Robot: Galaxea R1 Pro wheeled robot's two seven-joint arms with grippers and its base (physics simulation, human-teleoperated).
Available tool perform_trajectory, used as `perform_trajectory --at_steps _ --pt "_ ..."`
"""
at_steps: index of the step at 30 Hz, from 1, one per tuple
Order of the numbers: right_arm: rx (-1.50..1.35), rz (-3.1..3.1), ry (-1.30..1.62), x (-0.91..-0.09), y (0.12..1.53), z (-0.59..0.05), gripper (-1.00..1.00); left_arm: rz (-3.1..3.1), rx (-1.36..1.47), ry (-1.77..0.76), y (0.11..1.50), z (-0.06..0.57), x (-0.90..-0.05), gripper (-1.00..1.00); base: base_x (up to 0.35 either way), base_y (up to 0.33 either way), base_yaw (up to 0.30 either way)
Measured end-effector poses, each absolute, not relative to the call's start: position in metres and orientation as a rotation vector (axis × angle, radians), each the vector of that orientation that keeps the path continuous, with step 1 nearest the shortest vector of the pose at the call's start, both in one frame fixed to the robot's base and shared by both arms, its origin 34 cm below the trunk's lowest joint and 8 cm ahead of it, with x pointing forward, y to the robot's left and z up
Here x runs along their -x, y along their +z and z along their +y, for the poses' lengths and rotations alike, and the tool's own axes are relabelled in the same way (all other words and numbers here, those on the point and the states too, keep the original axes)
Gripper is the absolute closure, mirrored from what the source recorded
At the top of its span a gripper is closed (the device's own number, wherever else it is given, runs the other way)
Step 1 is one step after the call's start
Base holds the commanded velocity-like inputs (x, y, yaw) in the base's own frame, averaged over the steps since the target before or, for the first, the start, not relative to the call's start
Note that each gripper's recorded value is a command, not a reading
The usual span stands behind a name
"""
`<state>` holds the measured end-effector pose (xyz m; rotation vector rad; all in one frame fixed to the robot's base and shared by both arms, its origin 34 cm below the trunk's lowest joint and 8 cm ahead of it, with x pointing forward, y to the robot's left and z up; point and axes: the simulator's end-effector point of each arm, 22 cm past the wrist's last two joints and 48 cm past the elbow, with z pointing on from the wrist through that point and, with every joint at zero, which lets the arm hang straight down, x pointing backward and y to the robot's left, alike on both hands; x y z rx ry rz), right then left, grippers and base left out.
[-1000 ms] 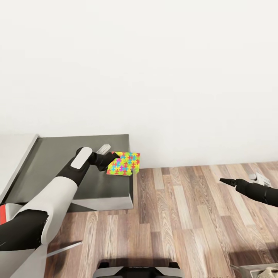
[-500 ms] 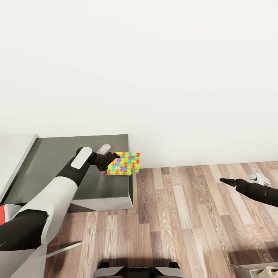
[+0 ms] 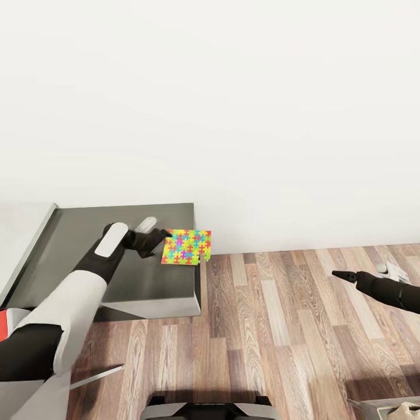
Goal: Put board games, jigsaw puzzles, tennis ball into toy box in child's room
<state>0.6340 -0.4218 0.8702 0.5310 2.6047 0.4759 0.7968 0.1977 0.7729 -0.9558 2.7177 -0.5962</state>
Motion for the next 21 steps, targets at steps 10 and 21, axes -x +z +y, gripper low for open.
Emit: perform_trajectory --at_steps 10,21 --pt "-0.591 2.583 0.539 -0.650 0.863 -0.420 -1.00 2.407 1.015 -0.752 0.853 0.262 -0.820 -1.00 0.000 0.000 0.000" --pt "-0.737 2.524 0.722 -0.675 0.842 -0.397 -1.00 2.361 0.746 -0.785 0.933 0.245 -0.805 -1.00 0.000 0.000 0.000"
